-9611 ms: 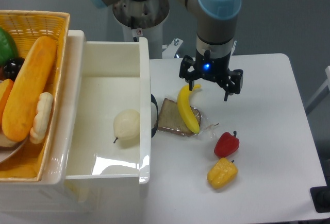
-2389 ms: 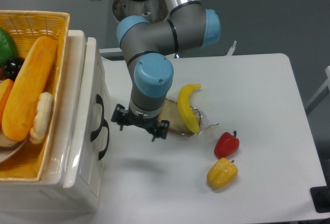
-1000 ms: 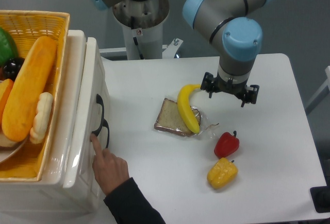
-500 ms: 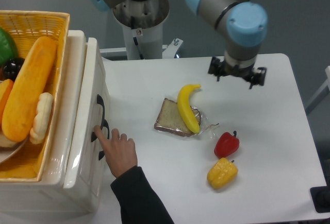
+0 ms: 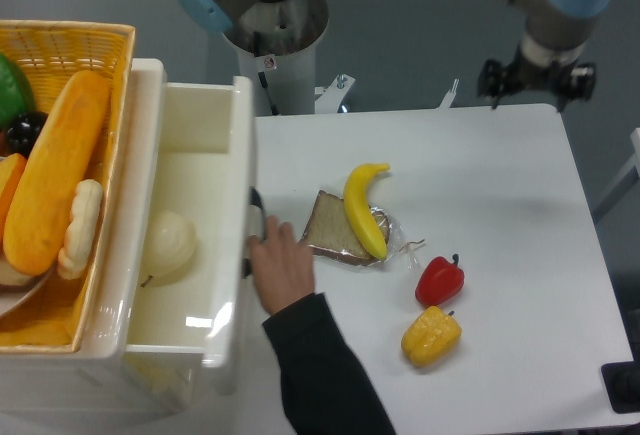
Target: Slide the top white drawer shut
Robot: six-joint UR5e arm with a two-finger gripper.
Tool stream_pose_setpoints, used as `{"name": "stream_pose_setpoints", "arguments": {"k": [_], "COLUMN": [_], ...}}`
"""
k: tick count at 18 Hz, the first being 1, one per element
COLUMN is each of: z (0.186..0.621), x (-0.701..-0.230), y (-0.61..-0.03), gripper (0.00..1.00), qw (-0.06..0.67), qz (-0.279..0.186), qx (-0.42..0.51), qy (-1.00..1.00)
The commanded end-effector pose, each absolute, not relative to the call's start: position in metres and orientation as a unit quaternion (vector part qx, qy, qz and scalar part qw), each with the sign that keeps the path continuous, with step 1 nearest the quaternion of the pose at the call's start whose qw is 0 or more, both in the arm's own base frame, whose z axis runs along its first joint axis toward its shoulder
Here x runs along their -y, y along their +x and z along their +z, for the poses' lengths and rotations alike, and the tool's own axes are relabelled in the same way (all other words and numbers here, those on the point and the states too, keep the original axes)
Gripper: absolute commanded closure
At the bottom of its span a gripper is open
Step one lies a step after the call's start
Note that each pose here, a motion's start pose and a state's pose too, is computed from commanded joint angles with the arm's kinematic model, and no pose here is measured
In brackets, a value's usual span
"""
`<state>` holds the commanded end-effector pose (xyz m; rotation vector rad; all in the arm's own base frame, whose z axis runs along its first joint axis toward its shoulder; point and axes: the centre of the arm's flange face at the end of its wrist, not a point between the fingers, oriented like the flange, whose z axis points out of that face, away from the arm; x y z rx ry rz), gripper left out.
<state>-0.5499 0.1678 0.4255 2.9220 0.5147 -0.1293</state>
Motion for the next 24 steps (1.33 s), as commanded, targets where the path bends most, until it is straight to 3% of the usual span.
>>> {"name": "stream_pose_setpoints", "arguments": {"k": [10, 24], "z": [0.477, 0.475], "x": [-0.037, 0.120], "y": [-0.534, -0.499], "gripper": [0.00, 0.00], "qw": [0.085, 0.071], "qz": [-0.025, 0.021], "qx": [-0.136, -0.091], "qy": [0.987, 0.993]}}
